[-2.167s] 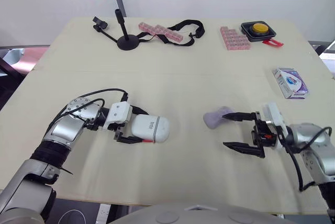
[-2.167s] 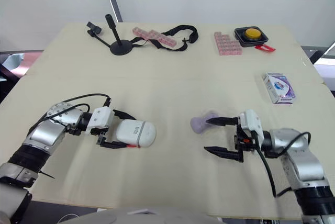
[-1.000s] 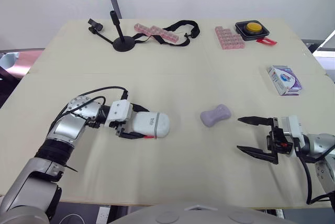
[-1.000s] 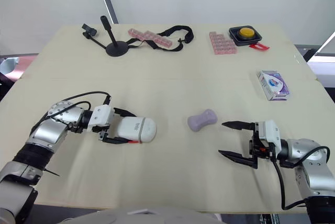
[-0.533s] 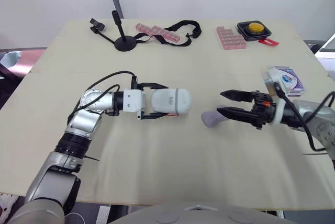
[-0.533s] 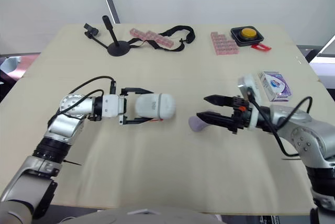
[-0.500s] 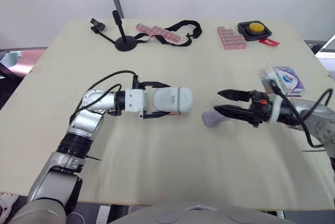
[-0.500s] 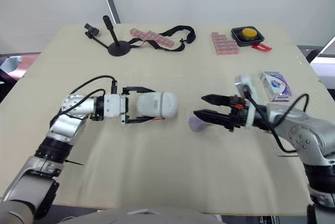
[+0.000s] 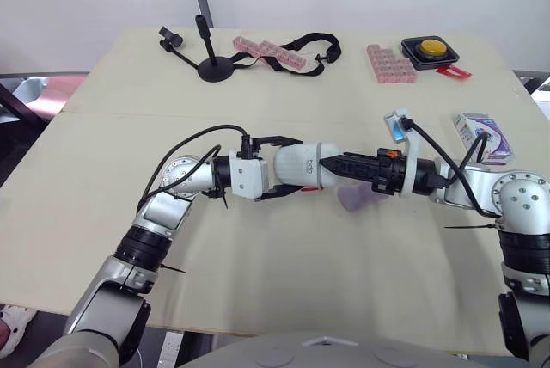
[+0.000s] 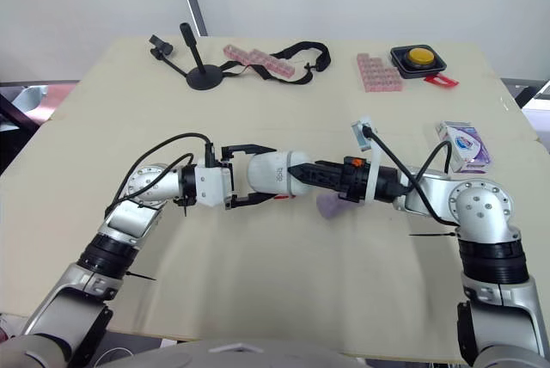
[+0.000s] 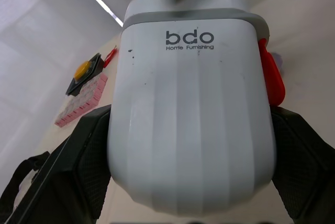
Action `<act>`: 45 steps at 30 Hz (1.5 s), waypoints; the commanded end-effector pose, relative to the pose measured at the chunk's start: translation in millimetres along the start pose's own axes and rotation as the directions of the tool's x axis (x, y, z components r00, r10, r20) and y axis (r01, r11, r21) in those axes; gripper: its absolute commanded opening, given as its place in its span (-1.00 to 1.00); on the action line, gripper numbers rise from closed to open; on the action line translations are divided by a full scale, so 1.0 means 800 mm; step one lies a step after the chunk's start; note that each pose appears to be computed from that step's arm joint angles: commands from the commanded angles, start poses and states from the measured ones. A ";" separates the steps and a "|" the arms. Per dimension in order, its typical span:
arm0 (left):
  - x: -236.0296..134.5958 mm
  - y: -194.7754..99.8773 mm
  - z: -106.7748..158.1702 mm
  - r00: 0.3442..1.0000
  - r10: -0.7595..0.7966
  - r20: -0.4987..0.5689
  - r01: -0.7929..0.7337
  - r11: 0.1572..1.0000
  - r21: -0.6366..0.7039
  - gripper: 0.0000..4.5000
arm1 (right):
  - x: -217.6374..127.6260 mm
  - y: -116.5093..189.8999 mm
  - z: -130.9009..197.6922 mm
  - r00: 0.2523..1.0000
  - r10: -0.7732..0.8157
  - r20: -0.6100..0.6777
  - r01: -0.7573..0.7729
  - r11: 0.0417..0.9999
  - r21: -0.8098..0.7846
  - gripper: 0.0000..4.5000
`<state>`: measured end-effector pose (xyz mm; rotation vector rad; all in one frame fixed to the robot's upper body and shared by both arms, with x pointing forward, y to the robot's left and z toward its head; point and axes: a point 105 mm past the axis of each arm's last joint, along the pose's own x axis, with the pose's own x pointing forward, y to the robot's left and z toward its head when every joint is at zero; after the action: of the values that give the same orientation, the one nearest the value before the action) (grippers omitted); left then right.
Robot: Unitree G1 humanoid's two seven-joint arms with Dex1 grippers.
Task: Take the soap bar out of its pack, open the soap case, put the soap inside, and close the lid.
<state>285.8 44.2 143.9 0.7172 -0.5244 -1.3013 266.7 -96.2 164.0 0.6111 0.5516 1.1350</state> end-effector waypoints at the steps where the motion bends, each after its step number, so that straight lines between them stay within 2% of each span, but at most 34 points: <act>1: -0.002 0.007 0.010 1.000 0.016 0.014 -0.016 0.999 0.037 0.57 | -0.006 0.011 0.006 0.999 0.031 0.012 -0.031 0.999 -0.013 1.00; 15: -0.003 0.009 0.008 1.000 0.008 0.005 -0.008 1.000 0.017 0.57 | -0.005 0.007 -0.001 1.000 0.005 -0.025 -0.007 0.998 -0.059 1.00; 16: -0.003 0.010 0.008 1.000 0.008 0.004 -0.008 1.000 0.015 0.57 | -0.004 0.007 -0.001 1.000 0.007 -0.026 -0.009 0.998 -0.060 0.75; 21: -0.001 0.011 0.008 1.000 0.012 0.003 -0.012 1.000 0.011 0.57 | 0.000 0.005 -0.003 0.999 0.012 -0.030 -0.013 0.998 -0.061 0.05; 22: -0.001 0.011 0.009 1.000 0.012 0.003 -0.012 1.000 0.011 0.57 | 0.001 0.005 -0.003 0.999 0.014 -0.029 -0.015 0.998 -0.059 -0.09; 23: -0.001 0.011 0.008 1.000 0.012 0.002 -0.012 1.000 0.009 0.57 | 0.002 0.005 -0.003 1.000 0.015 -0.027 -0.016 0.998 -0.059 -0.12; 38: -0.004 0.010 0.007 1.000 0.015 -0.002 -0.015 1.000 0.004 0.57 | -0.013 0.014 -0.002 0.994 0.113 -0.004 -0.113 0.993 -0.013 -0.12; 45: -0.004 0.006 0.008 1.000 0.012 0.003 -0.012 1.000 -0.011 0.57 | -0.030 0.004 -0.003 0.996 0.089 -0.002 -0.089 0.996 0.015 -0.12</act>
<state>284.7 44.2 143.9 0.7140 -0.4945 -1.3127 257.6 -111.4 156.9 0.6419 0.5766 1.1924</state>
